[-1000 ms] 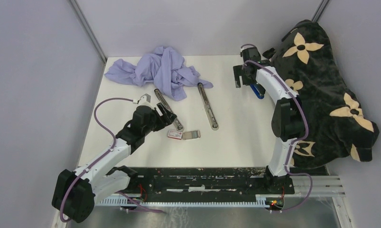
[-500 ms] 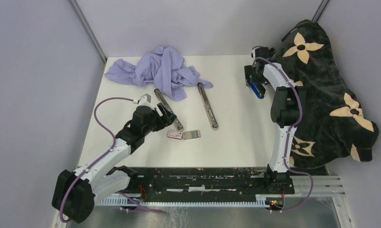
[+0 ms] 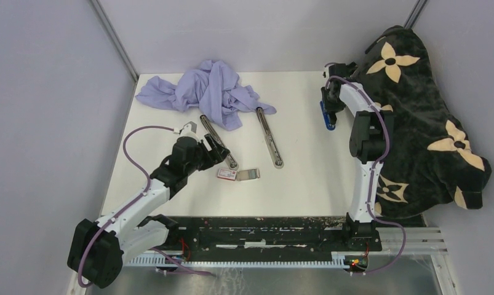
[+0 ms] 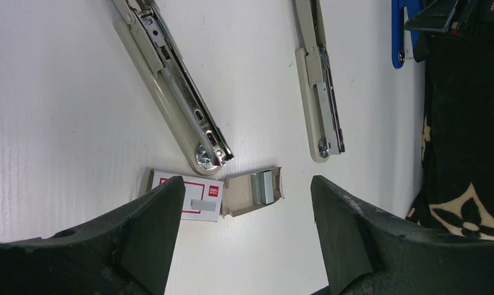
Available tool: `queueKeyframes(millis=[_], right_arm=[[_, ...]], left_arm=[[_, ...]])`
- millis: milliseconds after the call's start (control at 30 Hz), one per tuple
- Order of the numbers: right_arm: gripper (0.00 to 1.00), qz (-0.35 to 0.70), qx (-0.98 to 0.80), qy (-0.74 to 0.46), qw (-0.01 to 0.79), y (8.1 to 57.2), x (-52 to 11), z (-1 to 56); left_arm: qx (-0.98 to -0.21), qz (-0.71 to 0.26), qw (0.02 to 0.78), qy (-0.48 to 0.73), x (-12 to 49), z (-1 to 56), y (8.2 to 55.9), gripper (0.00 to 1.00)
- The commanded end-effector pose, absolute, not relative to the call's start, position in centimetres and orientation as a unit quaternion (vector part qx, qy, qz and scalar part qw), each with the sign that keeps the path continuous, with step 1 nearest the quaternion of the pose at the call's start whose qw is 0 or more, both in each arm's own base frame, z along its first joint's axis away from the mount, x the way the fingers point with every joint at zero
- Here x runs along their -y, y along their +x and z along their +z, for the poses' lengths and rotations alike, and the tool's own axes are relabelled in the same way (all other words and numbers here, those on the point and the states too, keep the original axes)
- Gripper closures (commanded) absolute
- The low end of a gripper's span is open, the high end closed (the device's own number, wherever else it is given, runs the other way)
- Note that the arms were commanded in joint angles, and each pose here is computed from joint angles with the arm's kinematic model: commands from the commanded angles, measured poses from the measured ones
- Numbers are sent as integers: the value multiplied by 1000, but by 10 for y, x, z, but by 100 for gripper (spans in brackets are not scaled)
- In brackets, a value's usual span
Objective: Load the staples into the stapler
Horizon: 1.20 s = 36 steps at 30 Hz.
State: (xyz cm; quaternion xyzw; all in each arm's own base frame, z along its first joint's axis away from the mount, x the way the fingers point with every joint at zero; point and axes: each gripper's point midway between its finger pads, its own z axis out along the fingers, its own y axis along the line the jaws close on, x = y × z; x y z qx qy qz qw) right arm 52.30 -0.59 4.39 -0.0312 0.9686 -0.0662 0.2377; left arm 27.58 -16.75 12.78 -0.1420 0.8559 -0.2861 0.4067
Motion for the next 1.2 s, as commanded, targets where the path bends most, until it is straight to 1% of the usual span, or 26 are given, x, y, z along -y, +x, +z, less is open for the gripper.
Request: queueKeyframes(millis=[0,167,333,533,700,833,1167], right_arm=[[68,-46,-964,-2,263,516,-3,71],[86,-15,-962,33,269,498,-21,80],[98,41,-952,60,299,481,-52,96],[99,102,-932,66,342,463,-98,123],[99,154,-912,47,378,448,-145,154],[99,209,-895,35,393,434,-185,172],[99,291,-860,-3,419,396,-251,213]], left_arm=[[-835,-318,433,-115,180,158,287,18],[-832,-348,419,-103,193,160,287,18],[-831,-371,403,-98,204,160,286,18],[-826,-402,382,-96,219,160,286,18],[-822,-423,368,-92,234,162,286,18],[-819,-433,366,-85,246,167,287,18],[-820,-434,363,-82,264,170,296,18]])
